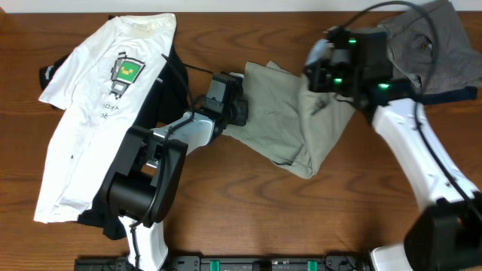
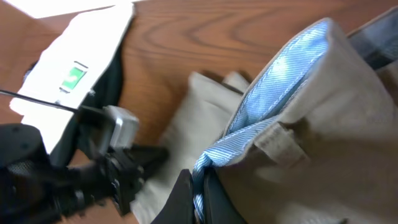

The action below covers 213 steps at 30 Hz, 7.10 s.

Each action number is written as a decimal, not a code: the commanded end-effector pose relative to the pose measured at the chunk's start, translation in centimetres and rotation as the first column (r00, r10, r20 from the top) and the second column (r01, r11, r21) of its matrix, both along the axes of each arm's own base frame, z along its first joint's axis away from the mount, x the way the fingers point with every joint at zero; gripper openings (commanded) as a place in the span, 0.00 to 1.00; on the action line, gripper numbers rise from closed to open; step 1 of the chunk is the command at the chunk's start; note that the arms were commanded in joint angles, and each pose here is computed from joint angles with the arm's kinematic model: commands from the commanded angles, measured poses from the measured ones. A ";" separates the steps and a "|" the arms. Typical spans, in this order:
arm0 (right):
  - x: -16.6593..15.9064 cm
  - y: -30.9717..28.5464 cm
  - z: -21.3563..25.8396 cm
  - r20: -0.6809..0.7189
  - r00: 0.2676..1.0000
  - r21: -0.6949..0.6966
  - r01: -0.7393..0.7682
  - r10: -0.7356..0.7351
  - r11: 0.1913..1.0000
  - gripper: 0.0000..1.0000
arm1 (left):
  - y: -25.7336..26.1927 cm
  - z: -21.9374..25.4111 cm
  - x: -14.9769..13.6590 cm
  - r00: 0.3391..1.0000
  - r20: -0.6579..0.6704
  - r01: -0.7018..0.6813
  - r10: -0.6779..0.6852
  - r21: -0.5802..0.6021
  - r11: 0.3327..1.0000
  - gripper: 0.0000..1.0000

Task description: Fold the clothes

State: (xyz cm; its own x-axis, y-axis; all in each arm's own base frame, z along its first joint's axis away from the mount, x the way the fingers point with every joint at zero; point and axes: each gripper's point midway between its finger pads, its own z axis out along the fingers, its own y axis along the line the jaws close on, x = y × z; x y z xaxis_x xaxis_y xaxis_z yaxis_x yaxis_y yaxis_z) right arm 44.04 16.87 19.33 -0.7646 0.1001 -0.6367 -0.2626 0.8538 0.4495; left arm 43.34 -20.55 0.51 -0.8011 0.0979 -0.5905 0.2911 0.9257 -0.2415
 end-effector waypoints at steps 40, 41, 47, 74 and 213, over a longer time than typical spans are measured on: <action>-0.9 15.0 -2.6 0.159 0.937 0.047 -0.322 0.312 0.945 0.01 | 12.2 16.8 -1.4 0.950 0.122 -0.277 0.287 -0.093 0.956 0.06; -1.3 15.7 -2.7 0.162 0.928 0.048 -0.348 0.337 0.936 0.09 | 12.4 17.2 -1.4 0.947 0.131 -0.282 0.293 -0.097 0.955 0.06; -3.8 18.3 -4.1 0.133 0.888 0.059 -0.451 0.441 0.890 0.84 | 13.5 16.9 -1.6 0.943 0.111 -0.306 0.314 -0.088 0.948 0.07; -2.2 -1.5 -6.1 -0.223 0.960 -0.101 -0.194 0.168 0.976 0.91 | 11.0 7.7 2.2 0.976 -0.145 -0.178 0.165 -0.086 0.980 0.17; 0.2 4.0 -8.4 -0.326 0.945 -0.591 -0.199 -0.005 0.782 0.01 | 31.3 7.7 -0.8 0.714 -0.239 -0.681 0.658 -0.020 0.732 0.55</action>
